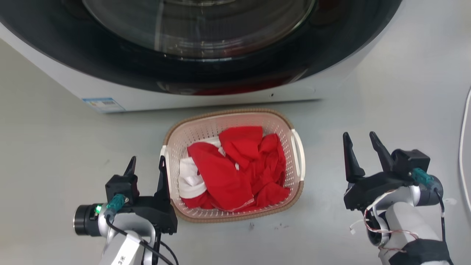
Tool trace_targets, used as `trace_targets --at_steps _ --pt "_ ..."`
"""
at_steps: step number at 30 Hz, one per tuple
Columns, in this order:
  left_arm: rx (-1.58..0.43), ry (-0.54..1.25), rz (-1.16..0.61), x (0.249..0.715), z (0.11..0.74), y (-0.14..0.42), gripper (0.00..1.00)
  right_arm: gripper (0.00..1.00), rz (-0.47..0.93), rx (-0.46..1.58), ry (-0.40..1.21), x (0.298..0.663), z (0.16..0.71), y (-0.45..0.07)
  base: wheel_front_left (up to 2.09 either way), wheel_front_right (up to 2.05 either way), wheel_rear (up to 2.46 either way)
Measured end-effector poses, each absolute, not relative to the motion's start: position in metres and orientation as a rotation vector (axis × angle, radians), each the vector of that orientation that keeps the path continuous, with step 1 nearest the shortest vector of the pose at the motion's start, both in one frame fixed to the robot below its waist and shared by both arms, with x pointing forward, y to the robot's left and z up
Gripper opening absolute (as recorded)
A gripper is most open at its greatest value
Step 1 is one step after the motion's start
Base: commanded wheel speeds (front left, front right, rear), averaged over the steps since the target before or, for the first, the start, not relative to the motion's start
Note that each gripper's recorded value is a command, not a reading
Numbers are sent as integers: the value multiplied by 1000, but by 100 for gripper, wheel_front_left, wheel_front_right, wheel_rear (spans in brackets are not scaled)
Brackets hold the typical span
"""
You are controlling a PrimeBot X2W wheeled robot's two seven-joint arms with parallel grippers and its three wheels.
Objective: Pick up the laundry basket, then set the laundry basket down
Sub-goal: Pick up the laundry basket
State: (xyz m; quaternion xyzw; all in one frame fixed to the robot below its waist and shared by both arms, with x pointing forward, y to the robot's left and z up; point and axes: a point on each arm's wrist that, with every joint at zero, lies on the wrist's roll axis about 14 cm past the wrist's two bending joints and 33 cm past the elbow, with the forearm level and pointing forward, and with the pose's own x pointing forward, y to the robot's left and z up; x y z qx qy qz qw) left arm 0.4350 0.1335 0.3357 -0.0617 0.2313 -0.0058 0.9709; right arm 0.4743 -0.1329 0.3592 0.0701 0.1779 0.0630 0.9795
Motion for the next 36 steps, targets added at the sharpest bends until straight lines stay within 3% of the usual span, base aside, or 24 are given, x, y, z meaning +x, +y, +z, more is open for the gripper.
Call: trace_targets --at_steps 22,36 --pt "-174 715 11 458 219 129 100 100 251 133 576 520 242 -95 0 0 0" --pt "-172 854 57 439 155 138 100 100 301 134 722 499 167 -78 0 0 0"
